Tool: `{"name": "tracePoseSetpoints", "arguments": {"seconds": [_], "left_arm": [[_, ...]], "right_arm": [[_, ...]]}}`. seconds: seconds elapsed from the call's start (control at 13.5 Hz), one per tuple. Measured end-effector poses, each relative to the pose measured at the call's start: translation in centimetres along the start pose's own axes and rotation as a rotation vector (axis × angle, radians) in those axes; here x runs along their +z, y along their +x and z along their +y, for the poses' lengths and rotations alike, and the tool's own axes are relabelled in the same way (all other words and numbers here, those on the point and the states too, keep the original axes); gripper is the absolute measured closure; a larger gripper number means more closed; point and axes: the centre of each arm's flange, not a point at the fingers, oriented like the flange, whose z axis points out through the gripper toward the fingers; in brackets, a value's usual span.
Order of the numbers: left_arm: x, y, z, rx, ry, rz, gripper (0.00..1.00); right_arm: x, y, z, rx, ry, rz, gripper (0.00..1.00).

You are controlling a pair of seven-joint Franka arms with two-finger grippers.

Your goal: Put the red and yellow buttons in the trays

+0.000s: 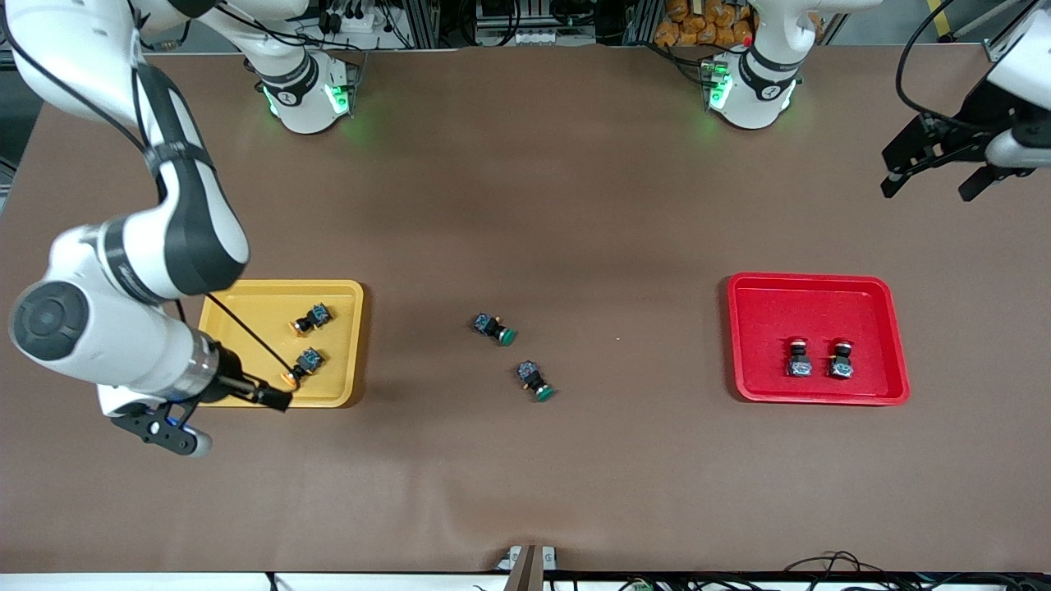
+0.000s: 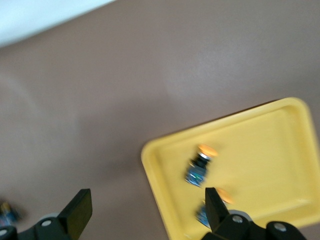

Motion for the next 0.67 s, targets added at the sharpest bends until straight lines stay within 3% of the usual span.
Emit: {"name": "tracePoseSetpoints", "arguments": {"seconds": [0.3,0.52,0.67], "left_arm": [[-2.4,-0.3,-0.9,-0.015,-0.005,0.003,0.00],[-3.1,-0.4,-1.2,-0.027,-0.014,-0.028,0.00],[-2.9,-0.2,-1.7,-0.035,-0.013,-0.043,0.00]], "right_arm": [[-7.5,-1.6,4.2,-0.243,-0.062,-0.008,0.00],[-12.4,-3.4,8.5,-0.310,-0.062,-0.033,0.00],[-15.5,-4.6,11.9,-0.326,-0.045,-0.017,0.00]]}}
